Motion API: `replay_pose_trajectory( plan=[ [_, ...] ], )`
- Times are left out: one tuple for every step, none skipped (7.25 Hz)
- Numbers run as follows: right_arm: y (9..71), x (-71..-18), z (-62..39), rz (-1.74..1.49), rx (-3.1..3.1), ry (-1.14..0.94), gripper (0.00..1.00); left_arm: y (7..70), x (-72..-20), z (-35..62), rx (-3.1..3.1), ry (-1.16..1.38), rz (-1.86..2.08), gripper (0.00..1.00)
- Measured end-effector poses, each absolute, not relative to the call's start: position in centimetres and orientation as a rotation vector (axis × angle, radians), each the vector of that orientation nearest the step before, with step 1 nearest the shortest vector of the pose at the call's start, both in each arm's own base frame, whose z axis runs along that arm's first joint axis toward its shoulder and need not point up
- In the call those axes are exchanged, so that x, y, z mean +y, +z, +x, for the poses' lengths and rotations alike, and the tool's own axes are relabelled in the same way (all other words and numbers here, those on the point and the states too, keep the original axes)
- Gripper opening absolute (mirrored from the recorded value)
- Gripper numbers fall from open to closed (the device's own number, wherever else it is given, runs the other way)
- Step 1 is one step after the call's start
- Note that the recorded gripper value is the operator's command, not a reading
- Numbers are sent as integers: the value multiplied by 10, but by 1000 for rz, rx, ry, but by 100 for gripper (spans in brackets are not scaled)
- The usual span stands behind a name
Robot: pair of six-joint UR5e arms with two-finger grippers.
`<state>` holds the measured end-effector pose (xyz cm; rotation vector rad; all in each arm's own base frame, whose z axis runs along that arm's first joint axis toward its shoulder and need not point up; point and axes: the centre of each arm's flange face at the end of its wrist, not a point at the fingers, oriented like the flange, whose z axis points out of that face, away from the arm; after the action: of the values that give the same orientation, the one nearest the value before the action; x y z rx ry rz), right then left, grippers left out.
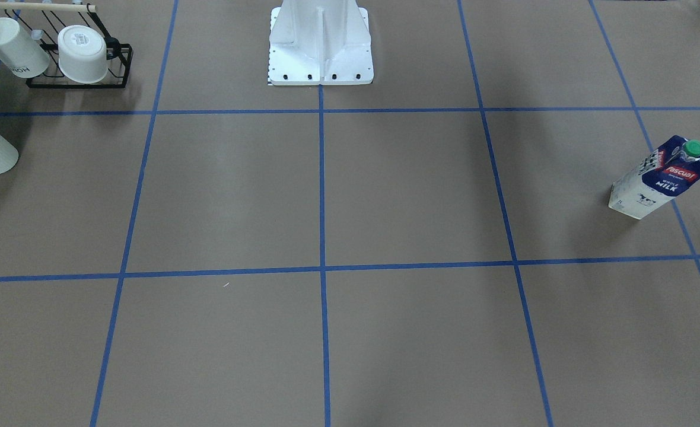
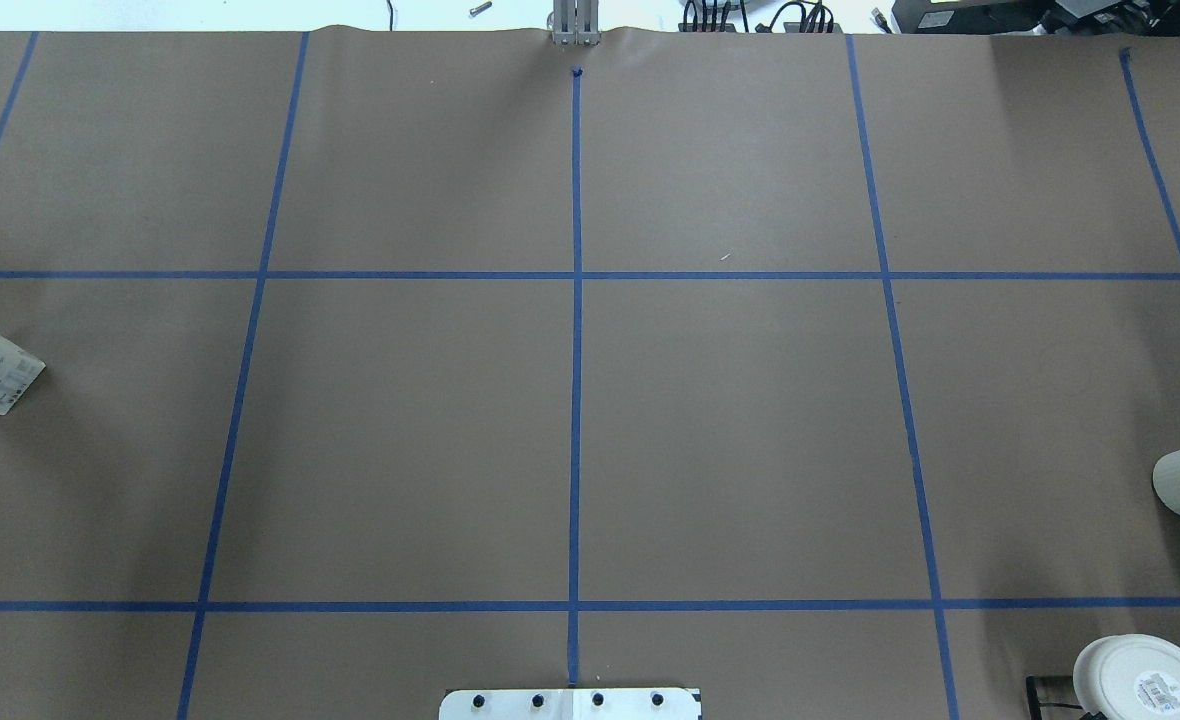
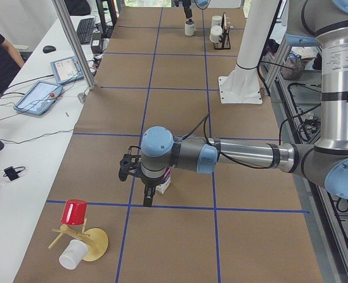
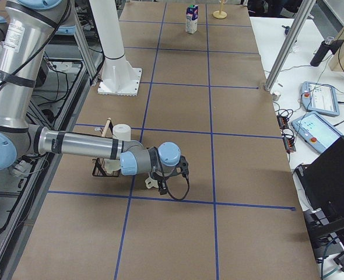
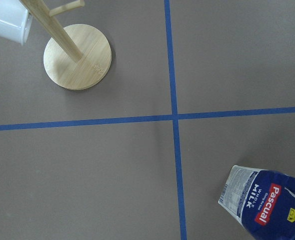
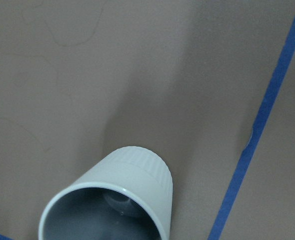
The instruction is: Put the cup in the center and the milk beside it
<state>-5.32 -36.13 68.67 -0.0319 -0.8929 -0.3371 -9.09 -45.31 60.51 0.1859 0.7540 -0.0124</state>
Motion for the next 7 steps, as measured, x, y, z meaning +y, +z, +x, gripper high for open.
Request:
replay_pose_trajectory(
  plan=[
    [694,-361,-54,-26,-897,-342,0,606,-453,-91,754,-12,185,98],
    [703,-361,-55,-6,-903,-353,0,606,-453,-91,754,-12,185,98],
    [710,-360,-55,18,-910,-366,0,606,-453,-91,754,-12,185,98],
    [710,-360,-56,37,-924,-375,0,606,-454,-91,754,-12,185,98],
    [703,-361,-57,46,-969,-377,0,606,-454,-91,754,-13,185,98],
    [692,-362,-53,56,-1044,-363,0,605,-454,-91,754,-12,186,98],
    [678,-366,-42,78,-1111,-337,0,604,-455,-91,754,-11,189,98]
  ],
)
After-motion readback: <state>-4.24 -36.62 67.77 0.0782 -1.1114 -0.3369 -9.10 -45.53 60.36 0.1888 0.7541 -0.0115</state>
